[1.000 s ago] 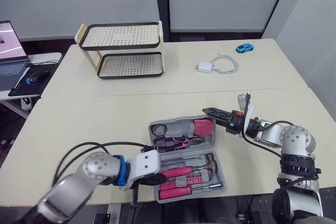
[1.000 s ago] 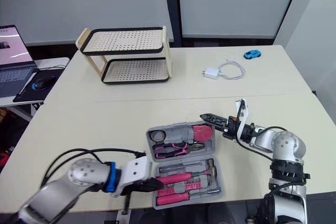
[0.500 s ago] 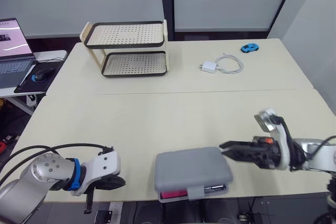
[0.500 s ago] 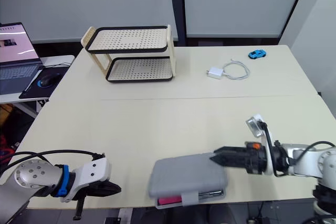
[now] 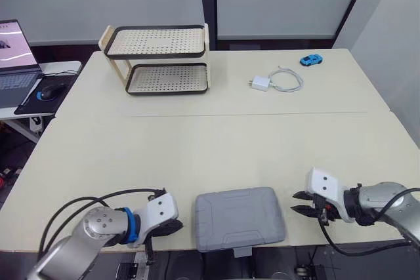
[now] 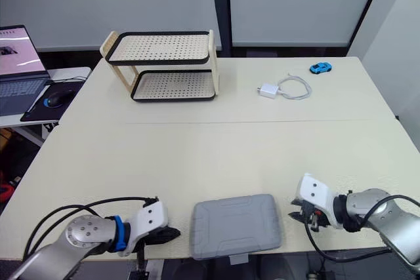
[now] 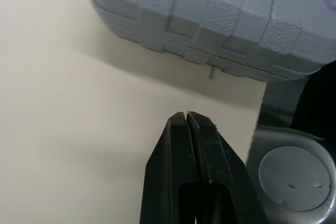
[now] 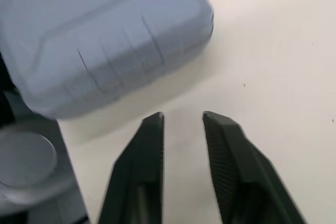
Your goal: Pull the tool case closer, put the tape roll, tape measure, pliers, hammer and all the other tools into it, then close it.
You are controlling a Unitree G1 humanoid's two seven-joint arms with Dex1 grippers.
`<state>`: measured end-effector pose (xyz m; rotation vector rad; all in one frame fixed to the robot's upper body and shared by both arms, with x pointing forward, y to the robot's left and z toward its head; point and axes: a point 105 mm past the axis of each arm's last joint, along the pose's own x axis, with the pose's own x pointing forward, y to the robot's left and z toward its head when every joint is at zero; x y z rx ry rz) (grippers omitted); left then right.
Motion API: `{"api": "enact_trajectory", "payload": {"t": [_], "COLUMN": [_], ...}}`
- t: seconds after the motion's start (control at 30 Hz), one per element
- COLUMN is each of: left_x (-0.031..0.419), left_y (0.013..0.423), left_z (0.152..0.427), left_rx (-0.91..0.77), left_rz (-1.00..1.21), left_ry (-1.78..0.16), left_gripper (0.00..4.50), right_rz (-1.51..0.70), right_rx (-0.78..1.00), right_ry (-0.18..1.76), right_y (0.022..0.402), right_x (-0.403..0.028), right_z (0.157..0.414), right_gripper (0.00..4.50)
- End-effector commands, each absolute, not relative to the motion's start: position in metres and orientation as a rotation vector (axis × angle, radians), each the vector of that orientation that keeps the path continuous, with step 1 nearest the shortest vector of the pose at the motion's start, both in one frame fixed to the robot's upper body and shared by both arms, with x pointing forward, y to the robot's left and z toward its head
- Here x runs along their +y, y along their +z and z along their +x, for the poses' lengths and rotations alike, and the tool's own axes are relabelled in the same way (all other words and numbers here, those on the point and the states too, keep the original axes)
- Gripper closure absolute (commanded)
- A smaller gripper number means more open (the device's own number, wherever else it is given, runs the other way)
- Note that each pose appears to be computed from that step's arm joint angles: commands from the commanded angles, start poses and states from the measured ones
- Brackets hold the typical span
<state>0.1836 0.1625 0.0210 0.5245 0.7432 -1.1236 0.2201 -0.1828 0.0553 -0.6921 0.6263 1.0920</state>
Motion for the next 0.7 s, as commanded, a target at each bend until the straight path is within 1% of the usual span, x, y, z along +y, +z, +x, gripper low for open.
{"api": "enact_trajectory", "payload": {"t": [0.03, 0.13, 0.27, 0.4, 0.53, 0.7], "left_x": [0.157, 0.152, 0.142, 0.131, 0.118, 0.113], "left_y": [0.021, 0.019, 0.017, 0.015, 0.017, 0.018], "left_z": [0.184, 0.185, 0.189, 0.197, 0.206, 0.211], "left_rx": [0.741, 0.742, 0.728, 0.689, 0.643, 0.628], "left_rz": [0.563, 0.556, 0.555, 0.588, 0.601, 0.602], "left_ry": [-1.125, -1.12, -1.132, -1.153, -1.167, -1.172], "left_gripper": [4.5, 4.5, 4.5, 4.5, 4.5, 4.5], "right_rz": [-0.822, -0.852, -0.825, -0.785, -0.777, -0.776], "right_rx": [0.562, 0.546, 0.517, 0.526, 0.534, 0.548], "right_ry": [1.163, 1.198, 1.219, 1.246, 1.25, 1.236], "right_y": [0.051, 0.047, 0.049, 0.047, 0.046, 0.045], "right_x": [-0.178, -0.172, -0.156, -0.147, -0.143, -0.145], "right_z": [0.218, 0.215, 0.215, 0.208, 0.205, 0.206], "right_gripper": [4.47, 4.47, 4.47, 4.47, 4.47, 4.47]}}
